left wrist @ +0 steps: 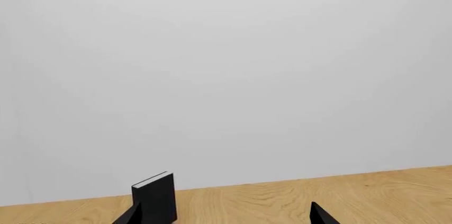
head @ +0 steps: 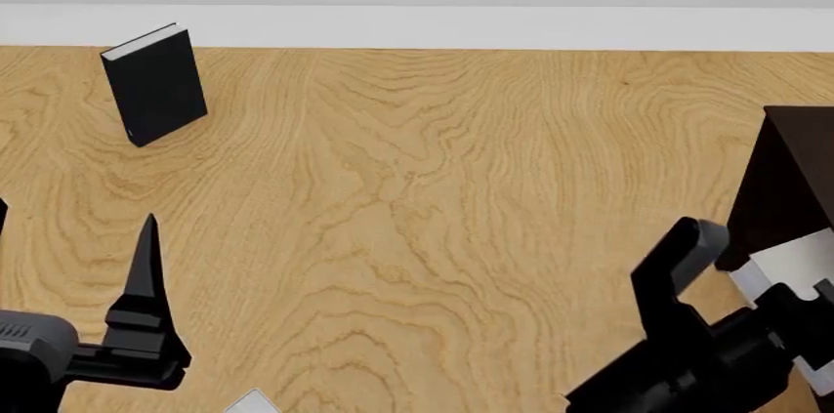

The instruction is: Pick up the book on the right and place it on the cabinet shelf.

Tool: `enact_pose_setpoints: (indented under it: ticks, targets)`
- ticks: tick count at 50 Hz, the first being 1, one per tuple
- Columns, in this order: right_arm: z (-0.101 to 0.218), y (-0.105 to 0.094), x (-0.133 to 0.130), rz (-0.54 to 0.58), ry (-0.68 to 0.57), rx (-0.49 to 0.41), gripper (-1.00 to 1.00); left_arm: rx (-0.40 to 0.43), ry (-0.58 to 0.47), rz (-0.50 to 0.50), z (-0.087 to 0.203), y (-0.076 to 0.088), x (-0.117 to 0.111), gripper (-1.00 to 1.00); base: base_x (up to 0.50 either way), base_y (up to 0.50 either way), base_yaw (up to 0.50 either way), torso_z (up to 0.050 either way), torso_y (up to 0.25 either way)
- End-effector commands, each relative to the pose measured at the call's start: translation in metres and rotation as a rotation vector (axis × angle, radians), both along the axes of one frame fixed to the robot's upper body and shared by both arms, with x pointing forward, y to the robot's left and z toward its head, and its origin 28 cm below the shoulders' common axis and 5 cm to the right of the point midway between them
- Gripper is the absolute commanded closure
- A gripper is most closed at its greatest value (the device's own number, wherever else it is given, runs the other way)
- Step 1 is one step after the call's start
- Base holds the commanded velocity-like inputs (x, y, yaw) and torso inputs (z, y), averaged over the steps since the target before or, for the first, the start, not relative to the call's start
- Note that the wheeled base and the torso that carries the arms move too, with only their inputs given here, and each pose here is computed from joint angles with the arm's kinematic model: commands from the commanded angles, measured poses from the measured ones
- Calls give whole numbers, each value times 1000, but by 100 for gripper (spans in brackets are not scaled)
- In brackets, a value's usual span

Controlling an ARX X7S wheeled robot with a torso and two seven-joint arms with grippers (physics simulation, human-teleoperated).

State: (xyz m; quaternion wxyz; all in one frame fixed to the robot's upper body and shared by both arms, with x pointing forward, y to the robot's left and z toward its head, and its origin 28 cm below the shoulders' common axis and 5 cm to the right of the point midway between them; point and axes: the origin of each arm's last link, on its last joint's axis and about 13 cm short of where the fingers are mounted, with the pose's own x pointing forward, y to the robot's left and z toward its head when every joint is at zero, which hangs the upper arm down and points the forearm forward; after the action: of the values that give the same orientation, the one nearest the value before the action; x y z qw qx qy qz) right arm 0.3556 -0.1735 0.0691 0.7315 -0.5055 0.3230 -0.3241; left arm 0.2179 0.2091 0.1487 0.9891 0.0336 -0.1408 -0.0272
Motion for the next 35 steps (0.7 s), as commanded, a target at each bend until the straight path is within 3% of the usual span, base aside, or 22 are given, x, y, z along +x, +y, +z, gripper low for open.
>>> enact_pose_setpoints:
  ticks: [1, 10, 11, 35]
  targets:
    - [6, -9, -1, 38, 35, -183, 100, 0, 1, 2, 0, 0, 1, -100, 0, 0, 0, 0, 0]
    - [1, -9, -3, 48, 56, -170, 100, -1, 0, 2, 0, 0, 0, -100, 0, 0, 0, 0, 1]
    - [1, -9, -4, 49, 59, -168, -100, -1, 0, 2, 0, 0, 0, -100, 0, 0, 0, 0, 0]
    - [-13, -1, -6, 145, 89, -127, -100, -3, -14, 5, 4, -1, -5, -100, 0, 0, 0, 0, 1]
